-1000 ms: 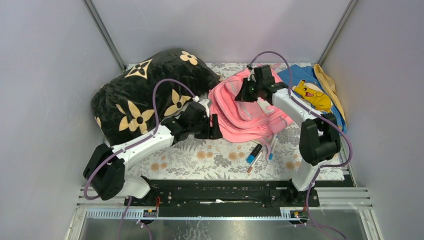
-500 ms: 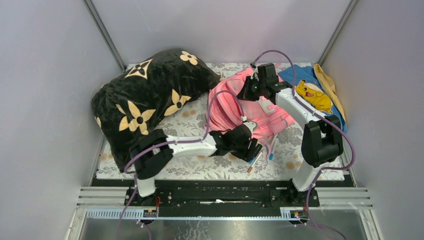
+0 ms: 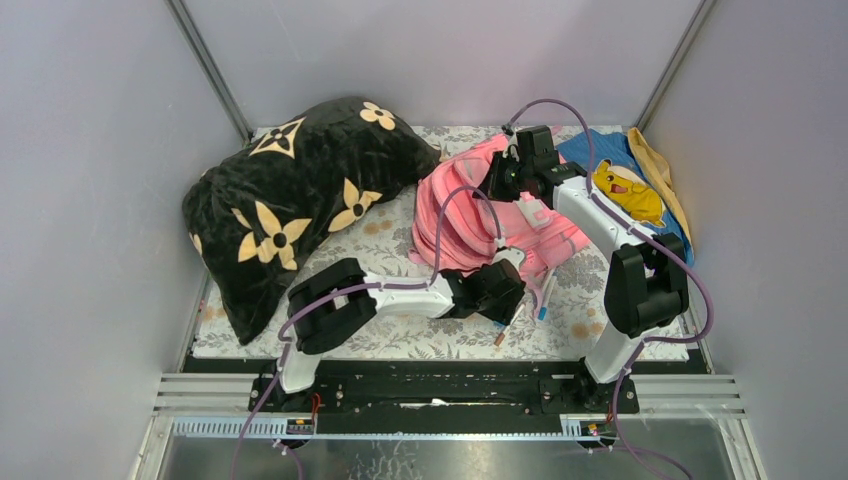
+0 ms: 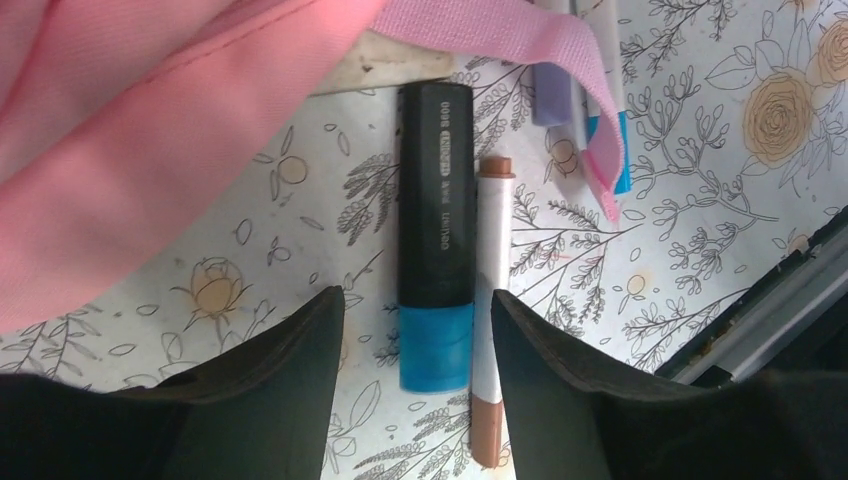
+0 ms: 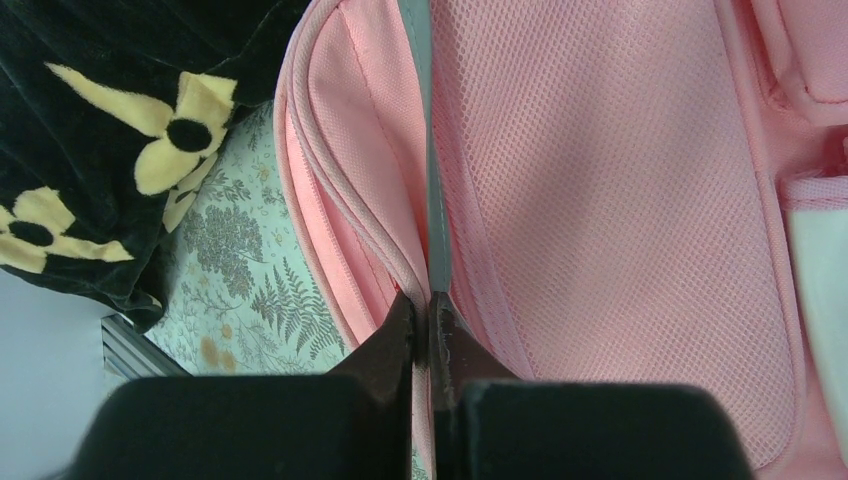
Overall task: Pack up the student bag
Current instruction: Pick up the stationery from the center of the board.
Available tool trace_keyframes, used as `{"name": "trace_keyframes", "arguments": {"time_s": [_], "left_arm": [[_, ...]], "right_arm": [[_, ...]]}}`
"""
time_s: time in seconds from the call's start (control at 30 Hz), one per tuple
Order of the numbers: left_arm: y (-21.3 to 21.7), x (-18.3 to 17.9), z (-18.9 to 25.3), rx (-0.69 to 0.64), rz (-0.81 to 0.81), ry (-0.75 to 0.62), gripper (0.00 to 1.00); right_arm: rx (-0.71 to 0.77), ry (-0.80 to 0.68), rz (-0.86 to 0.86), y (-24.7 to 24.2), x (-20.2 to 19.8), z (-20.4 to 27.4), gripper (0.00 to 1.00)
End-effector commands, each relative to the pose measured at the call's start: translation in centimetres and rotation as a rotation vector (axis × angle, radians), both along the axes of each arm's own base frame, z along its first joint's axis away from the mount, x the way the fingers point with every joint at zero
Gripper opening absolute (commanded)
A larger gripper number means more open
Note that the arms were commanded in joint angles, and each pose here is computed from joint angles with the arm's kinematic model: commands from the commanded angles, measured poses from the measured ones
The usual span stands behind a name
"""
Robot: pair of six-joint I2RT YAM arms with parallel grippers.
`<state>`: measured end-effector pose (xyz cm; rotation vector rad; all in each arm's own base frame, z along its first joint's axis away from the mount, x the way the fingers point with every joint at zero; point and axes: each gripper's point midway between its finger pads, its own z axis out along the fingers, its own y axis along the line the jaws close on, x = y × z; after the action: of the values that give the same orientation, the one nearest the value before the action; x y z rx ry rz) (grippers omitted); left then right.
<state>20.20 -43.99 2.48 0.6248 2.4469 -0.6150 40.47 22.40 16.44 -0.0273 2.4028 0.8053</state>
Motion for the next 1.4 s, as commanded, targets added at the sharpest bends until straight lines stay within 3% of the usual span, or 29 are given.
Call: {"name": "trace_keyframes", "arguments": {"time_s": [0.0, 0.1, 0.37, 0.63, 0.8, 0.87, 1.1, 1.37], "left_arm": [[-2.0, 0.9, 0.5, -0.020, -0.003, -0.069, 0.62], [-2.1, 1.0, -0.4, 0.022, -0.006, -0.088, 0.59], [-0.1, 1.2, -2.4, 0.138, 0.018, -0.127, 0.37], [2.4, 1.0, 1.1, 0.119, 0.032, -0.182, 0.09], [3.8, 0.5, 5.7, 0.051, 0.019, -0.222, 0.07], [4.3, 0.6, 7.0, 0.034, 0.024, -0.234, 0.01], [6.6, 2.8, 8.4, -0.018, 0.097, -0.185, 0.00], [9.8, 9.1, 14.3, -0.353, 0.276, 0.007, 0.00]], "right_arm": [[0.051, -0.045, 0.015, 0.5, -0.9, 3.4, 0.00], [0.048, -0.041, 0.014, 0.4, -0.9, 3.2, 0.00], [0.054, -0.040, 0.009, 0.5, -0.8, 3.2, 0.00], [0.058, -0.041, 0.010, 0.5, -0.8, 3.2, 0.00], [0.065, -0.038, 0.014, 0.7, -0.8, 3.1, 0.00], [0.070, -0.039, 0.014, 0.7, -0.8, 3.1, 0.00], [0.077, -0.039, 0.013, 0.8, -1.0, 3.3, 0.00], [0.065, -0.063, -0.002, 0.2, -1.3, 4.2, 0.00]]}}
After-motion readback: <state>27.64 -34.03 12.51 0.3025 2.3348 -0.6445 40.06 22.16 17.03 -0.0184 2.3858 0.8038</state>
